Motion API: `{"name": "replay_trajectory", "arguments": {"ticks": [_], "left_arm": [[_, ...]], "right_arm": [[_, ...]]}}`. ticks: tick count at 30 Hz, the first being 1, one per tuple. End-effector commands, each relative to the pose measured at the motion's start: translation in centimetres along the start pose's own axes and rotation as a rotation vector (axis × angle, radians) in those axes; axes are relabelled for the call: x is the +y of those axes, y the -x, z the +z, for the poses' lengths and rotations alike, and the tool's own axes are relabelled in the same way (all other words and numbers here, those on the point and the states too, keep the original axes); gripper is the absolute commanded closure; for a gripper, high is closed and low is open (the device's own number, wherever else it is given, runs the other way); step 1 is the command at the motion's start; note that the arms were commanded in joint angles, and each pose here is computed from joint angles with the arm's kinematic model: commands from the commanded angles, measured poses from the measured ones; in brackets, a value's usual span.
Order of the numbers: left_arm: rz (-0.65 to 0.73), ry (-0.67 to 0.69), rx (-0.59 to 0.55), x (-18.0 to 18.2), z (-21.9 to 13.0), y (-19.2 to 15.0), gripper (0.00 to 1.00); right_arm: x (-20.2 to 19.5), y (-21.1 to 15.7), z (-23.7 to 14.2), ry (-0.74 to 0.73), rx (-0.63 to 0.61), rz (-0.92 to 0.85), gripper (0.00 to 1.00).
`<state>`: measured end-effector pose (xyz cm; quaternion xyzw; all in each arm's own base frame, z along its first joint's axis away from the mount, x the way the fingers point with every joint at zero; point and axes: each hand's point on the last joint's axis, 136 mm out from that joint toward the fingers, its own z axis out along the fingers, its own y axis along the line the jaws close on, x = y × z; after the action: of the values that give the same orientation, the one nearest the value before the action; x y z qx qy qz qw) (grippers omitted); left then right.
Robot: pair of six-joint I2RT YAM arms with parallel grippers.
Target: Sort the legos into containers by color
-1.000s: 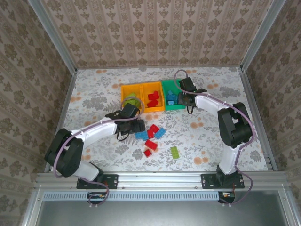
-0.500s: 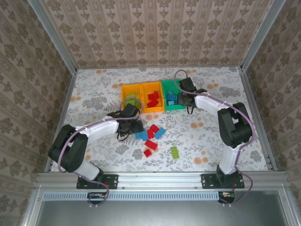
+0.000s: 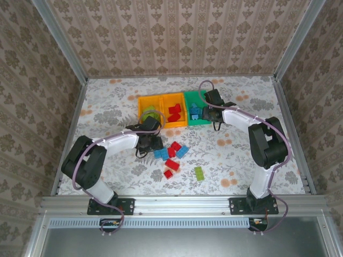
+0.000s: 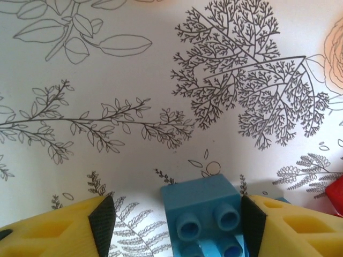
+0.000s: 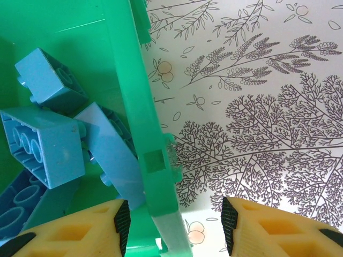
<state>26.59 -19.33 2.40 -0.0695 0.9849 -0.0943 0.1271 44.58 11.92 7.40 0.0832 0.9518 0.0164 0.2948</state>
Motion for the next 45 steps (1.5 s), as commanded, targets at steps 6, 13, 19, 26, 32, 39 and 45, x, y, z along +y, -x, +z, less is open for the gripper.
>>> {"name": "replay_trajectory", "arguments": {"ticks": [6,13,19,26,32,39,45], "left_arm": [[-0.015,0.03,0.009,0.5,0.0,0.8,0.48],[-0.004,0.045,0.015,0.8,0.2,1.3,0.63],[0.019,0.057,0.003,0.7,-0.2,2.0,0.68],[0.067,0.07,-0.003,0.2,-0.4,3.4,0.69],[0.133,0.09,0.025,-0.3,0.1,4.1,0.65],[0.166,0.098,0.099,-0.1,1.1,3.1,0.56],[0.136,0.098,0.098,-0.1,-0.2,2.7,0.42]], "right_arm": [[-0.1,0.5,-1.8,0.02,-0.027,0.017,0.48],[-0.4,-0.5,-1.2,0.01,-0.005,0.021,0.48],[-0.4,-0.7,-1.2,0.01,0.004,0.024,0.48],[-0.6,-0.9,-1.4,0.003,0.01,0.035,0.48],[-0.8,-1.3,-1.2,-0.005,0.024,0.043,0.48],[-0.8,-1.0,-1.4,-0.007,0.026,0.047,0.48],[-0.7,-1.1,-1.4,0.0,0.035,0.053,0.47]]}}
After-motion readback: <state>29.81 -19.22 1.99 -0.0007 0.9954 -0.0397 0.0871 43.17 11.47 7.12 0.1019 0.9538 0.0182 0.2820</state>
